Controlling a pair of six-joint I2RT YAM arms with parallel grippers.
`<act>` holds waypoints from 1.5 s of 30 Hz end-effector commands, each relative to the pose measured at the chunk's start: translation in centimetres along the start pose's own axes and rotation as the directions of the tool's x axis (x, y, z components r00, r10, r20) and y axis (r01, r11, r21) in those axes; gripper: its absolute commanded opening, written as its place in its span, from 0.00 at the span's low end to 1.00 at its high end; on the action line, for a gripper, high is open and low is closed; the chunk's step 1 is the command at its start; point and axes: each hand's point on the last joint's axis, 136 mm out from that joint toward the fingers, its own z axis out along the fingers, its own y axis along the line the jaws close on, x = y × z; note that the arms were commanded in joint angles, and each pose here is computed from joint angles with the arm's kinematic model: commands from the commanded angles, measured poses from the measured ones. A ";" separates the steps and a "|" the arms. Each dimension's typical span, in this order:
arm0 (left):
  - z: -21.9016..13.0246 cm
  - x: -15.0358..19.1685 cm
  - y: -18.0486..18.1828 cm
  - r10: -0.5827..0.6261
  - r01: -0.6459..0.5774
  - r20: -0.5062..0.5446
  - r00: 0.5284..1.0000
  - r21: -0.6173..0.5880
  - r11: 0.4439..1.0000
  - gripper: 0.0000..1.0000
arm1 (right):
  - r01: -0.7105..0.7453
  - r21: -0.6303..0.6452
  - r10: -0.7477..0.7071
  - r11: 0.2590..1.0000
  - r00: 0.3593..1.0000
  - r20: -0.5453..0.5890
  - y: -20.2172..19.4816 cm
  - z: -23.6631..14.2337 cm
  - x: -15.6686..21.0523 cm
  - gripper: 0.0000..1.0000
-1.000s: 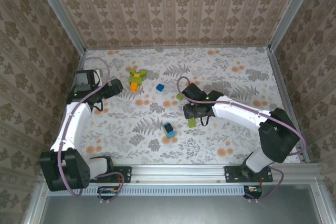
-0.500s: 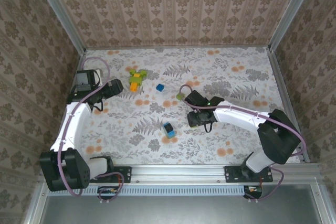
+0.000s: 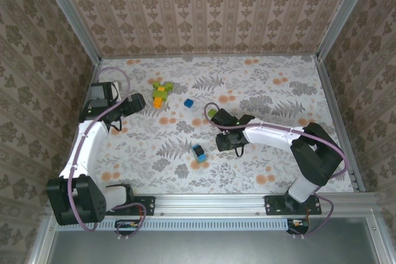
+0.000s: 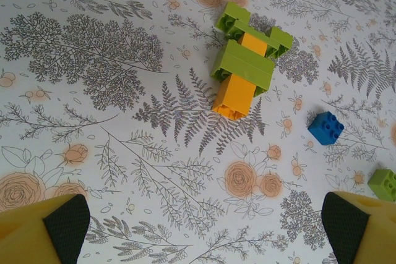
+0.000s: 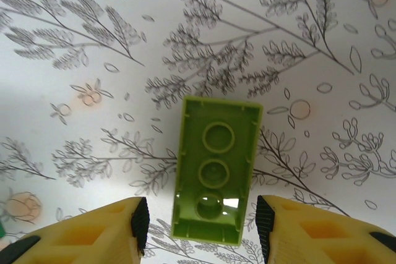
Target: Assemble a carrot with lego
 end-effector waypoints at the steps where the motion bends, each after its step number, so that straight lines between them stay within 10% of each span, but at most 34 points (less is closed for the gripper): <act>1: -0.1 -0.1 -0.1 0.026 -0.026 -0.004 1.000 -0.006 1.000 1.00 | -0.004 -0.031 0.005 1.000 1.000 0.026 1.2 -0.6 -1.2 0.51; 45: -0.1 -0.2 -0.2 0.026 -0.026 -0.002 1.000 -0.003 1.000 1.00 | 0.003 0.063 -0.001 0.998 0.999 -0.038 -0.5 2.4 -0.3 0.55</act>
